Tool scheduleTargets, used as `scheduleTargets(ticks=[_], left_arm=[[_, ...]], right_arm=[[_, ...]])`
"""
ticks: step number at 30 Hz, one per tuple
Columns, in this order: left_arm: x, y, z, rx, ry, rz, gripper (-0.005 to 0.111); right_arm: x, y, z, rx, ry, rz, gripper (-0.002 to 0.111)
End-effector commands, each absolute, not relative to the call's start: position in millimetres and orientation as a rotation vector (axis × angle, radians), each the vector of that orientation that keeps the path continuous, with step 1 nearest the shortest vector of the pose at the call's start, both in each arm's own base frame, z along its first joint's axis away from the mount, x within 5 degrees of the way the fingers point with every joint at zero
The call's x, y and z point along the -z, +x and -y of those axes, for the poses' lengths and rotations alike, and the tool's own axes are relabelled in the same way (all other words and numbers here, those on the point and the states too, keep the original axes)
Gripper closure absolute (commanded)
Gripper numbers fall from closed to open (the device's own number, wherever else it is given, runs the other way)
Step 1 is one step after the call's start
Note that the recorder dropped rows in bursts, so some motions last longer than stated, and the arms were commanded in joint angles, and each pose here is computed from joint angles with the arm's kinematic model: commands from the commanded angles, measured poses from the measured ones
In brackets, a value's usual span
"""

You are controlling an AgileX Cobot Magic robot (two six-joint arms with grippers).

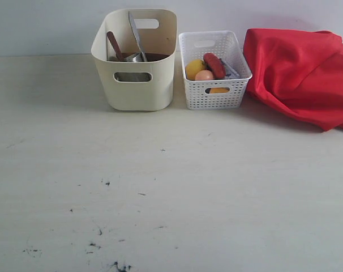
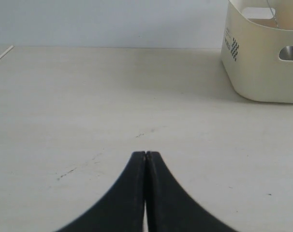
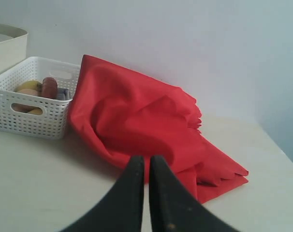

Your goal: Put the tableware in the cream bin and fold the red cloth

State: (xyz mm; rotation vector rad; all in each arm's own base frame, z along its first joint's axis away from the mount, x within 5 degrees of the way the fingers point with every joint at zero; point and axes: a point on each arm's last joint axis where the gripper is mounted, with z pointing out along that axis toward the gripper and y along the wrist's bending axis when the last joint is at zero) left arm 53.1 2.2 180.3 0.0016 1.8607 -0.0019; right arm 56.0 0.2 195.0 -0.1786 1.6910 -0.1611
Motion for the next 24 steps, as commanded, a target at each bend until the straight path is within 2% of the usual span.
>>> scheduleTargets(ticks=[1,24], left_arm=[[-181.0,53.2,-1.7,0.015,-0.006,-1.841,0.107],[-181.0,53.2,-1.7,0.015,-0.006,-1.841,0.107]], right_arm=[[-193.9,55.8,-0.3,0.159,-0.179,-1.689,0.101],[-195.1,55.9,-0.2,0.164,-0.179,-1.676,0.101]])
